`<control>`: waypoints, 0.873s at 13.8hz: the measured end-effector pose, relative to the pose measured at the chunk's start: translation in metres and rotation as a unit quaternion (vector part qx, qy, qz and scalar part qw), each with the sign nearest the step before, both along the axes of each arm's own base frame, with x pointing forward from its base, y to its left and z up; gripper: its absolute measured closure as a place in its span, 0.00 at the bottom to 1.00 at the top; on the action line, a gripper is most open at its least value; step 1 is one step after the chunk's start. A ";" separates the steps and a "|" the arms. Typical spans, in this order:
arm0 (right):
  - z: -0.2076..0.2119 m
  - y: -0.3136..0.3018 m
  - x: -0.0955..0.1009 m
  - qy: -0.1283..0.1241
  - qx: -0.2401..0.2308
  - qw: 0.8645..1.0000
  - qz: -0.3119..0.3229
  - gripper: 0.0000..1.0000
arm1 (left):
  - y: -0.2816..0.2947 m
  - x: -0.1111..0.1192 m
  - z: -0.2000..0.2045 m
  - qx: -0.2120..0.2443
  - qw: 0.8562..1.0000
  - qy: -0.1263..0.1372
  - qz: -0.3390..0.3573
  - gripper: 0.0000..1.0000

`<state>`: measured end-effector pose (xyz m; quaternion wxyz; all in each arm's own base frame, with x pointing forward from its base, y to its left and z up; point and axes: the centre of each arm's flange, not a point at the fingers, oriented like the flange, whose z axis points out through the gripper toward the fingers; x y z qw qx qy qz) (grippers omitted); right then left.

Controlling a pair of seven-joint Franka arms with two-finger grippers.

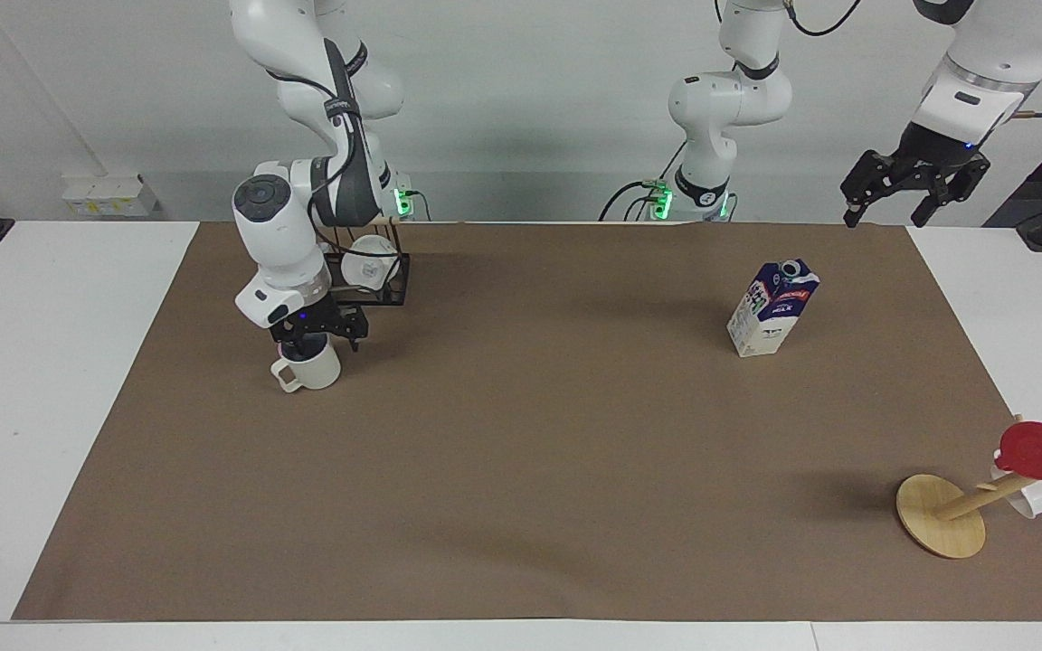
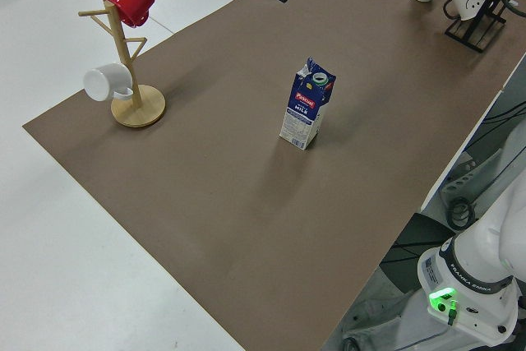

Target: Place cup and milk on table

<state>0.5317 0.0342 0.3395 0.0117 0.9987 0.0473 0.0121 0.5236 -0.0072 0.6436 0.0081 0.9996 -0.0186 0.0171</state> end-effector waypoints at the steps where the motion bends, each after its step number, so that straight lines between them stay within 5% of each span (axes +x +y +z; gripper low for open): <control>1: 0.000 0.000 0.000 0.000 0.000 1.000 0.000 0.41 | -0.001 0.002 -0.007 0.000 1.000 0.004 0.001 0.00; 6: 0.000 0.000 0.000 0.000 0.000 1.000 -0.005 0.94 | 0.000 0.005 -0.017 0.000 1.000 0.010 0.003 0.00; 12: 0.051 0.020 0.018 -0.014 0.005 0.998 -0.068 0.96 | -0.004 0.003 -0.024 0.000 1.000 0.017 -0.001 0.00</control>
